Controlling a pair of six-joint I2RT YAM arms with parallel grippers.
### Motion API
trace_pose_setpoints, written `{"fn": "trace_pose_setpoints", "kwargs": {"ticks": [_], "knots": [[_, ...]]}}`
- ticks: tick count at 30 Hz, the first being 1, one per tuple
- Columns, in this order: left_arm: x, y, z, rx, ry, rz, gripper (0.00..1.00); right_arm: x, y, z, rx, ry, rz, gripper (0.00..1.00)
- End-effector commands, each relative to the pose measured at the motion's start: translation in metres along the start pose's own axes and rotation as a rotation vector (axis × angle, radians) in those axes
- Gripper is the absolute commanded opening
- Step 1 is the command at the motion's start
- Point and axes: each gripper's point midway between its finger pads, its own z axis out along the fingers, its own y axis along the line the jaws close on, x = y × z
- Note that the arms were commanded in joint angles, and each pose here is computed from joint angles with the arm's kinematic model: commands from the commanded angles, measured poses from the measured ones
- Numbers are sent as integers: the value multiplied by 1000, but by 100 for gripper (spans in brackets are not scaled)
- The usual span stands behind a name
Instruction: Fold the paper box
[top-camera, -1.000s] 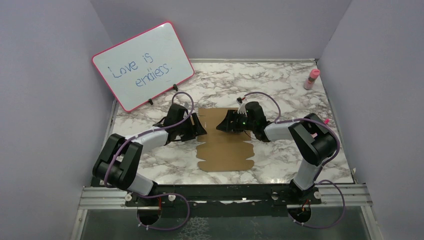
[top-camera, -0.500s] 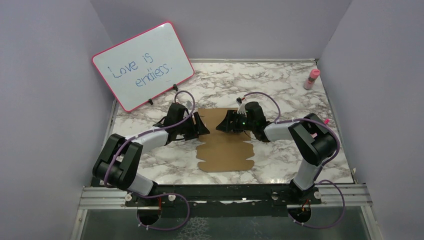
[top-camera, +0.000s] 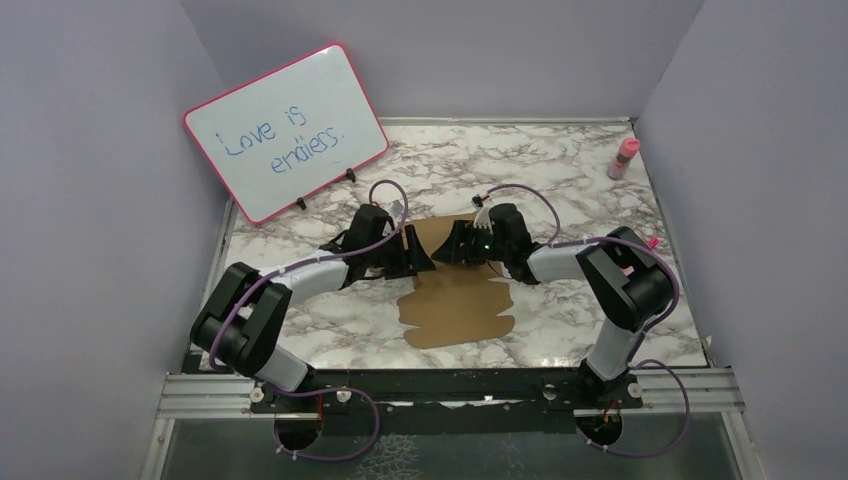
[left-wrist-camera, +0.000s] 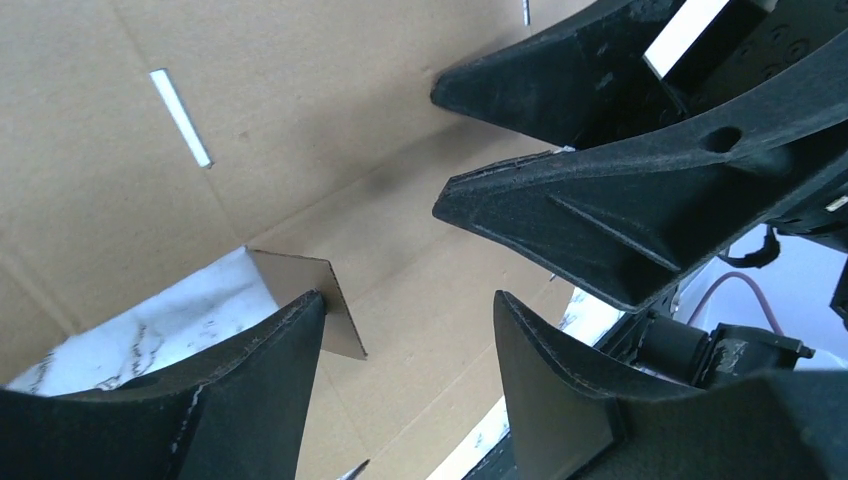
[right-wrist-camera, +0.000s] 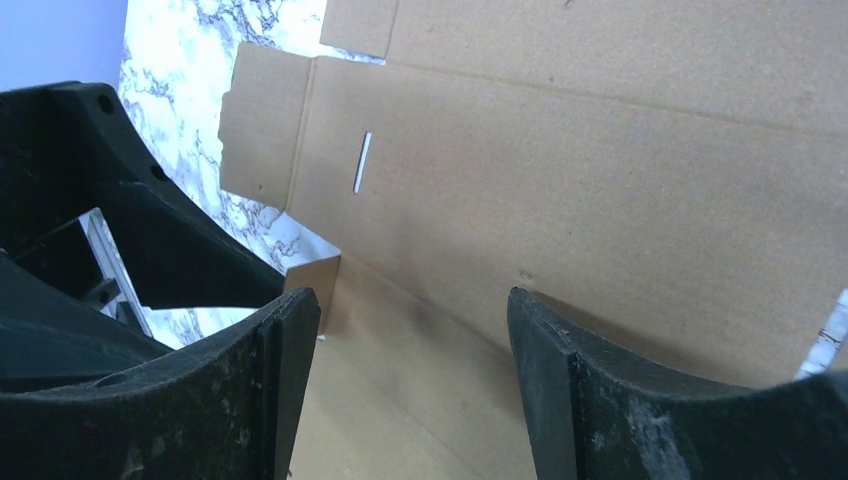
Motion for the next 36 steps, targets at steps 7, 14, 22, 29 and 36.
{"fn": "trace_pose_setpoints", "kwargs": {"ticks": [7,14,22,29,36], "knots": [[-19,-7,-5,-78,-57,75,64,5,-4,1,40,26,-3,75],[-49,-2,-30,-192,-164,137,66,-26,11,-12,77,-23,-52,75],[-70,-17,-20,-162,-182,188,66,-71,2,-44,209,-114,-145,82],[-72,-26,11,-112,-119,222,68,-93,-46,-81,352,-181,-92,85],[-65,-24,34,-110,-67,262,69,-95,-101,-106,483,-206,15,86]]}}
